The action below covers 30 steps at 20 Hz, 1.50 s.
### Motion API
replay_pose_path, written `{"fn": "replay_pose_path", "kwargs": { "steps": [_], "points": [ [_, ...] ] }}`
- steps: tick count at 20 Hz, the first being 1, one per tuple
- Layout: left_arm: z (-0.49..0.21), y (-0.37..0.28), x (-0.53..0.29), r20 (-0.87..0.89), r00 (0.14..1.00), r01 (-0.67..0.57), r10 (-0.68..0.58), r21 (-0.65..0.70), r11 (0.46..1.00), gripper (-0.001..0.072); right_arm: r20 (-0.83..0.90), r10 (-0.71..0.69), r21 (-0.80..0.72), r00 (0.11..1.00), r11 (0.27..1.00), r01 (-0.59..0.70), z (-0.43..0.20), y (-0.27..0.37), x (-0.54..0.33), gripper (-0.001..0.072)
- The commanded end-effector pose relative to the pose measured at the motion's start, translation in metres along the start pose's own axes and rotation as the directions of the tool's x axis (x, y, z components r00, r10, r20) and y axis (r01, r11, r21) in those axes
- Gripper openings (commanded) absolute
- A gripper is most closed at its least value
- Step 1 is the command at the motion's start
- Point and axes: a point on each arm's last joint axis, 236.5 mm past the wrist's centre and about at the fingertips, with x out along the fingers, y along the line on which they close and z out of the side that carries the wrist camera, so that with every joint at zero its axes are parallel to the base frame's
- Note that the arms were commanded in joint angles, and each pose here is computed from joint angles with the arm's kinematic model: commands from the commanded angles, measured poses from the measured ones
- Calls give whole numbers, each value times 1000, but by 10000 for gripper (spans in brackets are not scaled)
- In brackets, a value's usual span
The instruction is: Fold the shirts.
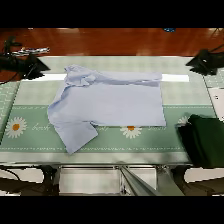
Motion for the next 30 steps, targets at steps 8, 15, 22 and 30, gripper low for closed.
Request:
{"fn": "replay_pose_path", "kwargs": {
  "steps": [8,15,22,30],
  "points": [
    [-195,120,-15,-176,984,-79,13,-374,924,506,13,-197,124,980,973,194,-129,-92,-46,408],
    [-221,124,15,-155,987,-31,-49,-478,878,506,-28,-49,165,998,985,53,-168,-74,-10,408],
    [-206,124,39,-122,992,-80,34,-402,912,506,-42,-42,172,998,984,49,-175,-75,-6,408],
    [-211,104,67,-180,982,-108,57,-289,951,28,-29,-52,179,998,982,57,-172,-77,-6,408]
  ]
}}
